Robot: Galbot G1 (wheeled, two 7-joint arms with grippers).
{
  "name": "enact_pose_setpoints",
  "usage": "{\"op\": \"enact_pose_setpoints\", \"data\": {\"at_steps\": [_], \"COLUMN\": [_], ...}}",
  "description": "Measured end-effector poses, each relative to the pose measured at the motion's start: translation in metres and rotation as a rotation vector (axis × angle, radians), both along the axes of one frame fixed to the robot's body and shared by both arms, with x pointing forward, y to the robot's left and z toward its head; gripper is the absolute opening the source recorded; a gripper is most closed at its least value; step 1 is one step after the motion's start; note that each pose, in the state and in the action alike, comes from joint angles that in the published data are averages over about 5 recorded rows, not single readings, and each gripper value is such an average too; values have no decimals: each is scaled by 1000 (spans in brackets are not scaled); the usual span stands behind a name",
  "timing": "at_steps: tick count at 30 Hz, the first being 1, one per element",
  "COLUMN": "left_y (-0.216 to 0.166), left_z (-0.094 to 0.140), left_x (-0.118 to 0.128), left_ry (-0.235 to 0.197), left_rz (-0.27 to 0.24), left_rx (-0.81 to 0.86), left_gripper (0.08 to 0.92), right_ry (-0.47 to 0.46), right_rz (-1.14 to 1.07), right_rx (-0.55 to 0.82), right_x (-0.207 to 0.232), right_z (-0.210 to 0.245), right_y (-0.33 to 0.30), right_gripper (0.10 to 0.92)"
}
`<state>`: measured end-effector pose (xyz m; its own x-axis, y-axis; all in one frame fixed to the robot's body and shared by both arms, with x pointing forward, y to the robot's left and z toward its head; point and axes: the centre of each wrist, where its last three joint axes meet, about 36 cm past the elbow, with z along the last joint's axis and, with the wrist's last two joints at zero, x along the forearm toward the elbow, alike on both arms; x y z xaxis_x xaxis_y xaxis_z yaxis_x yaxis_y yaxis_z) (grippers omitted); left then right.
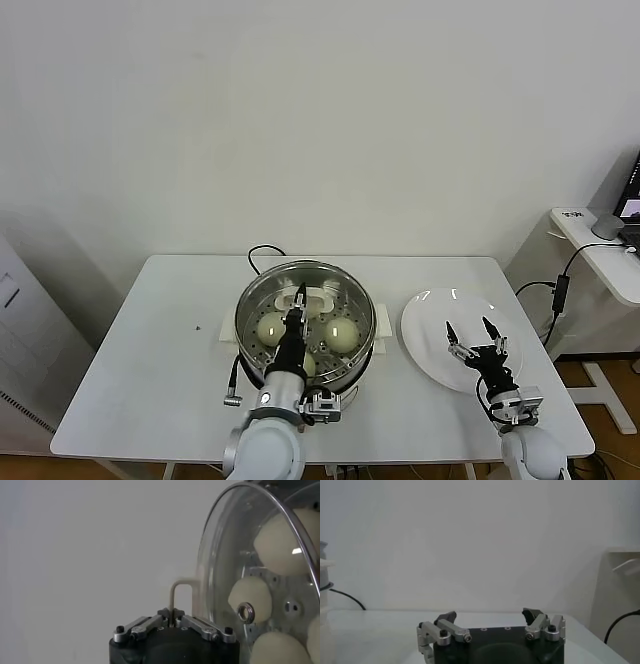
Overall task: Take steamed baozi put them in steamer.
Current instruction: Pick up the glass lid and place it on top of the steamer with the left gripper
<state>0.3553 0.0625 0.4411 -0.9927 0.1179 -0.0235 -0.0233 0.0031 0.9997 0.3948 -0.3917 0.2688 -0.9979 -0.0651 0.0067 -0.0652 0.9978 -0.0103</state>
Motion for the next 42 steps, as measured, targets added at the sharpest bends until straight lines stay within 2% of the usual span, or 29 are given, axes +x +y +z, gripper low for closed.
{"op": "enact_pose_setpoints", "data": {"at_steps": [23,26,30,35,38,42], "left_y": [2,4,9,18,28,47], "left_z": [-15,-17,-17,-7,5,23], "left_x": [2,2,0,-8,-16,-19], "left_ry": [20,23,34,71,116,185], "left_rz": [10,13,18,8,-25,-115], "left_rx": [-2,-11,-30,-80,-133,-231], "left_gripper": [119,185,314,461,548,660], "right_ry": [3,3,5,7,9,10], "right_rz": [-7,-7,-6,-6,-6,-5], "right_rx": [0,0,3,5,6,9], "right_x": [-3,-3,-3,-3,-3,-2], "right_z": [-2,-2,-3,-4,-5,-6], "right_y": [-4,-4,-2,-2,-2,-1], "right_gripper": [823,823,823,823,823,823]}}
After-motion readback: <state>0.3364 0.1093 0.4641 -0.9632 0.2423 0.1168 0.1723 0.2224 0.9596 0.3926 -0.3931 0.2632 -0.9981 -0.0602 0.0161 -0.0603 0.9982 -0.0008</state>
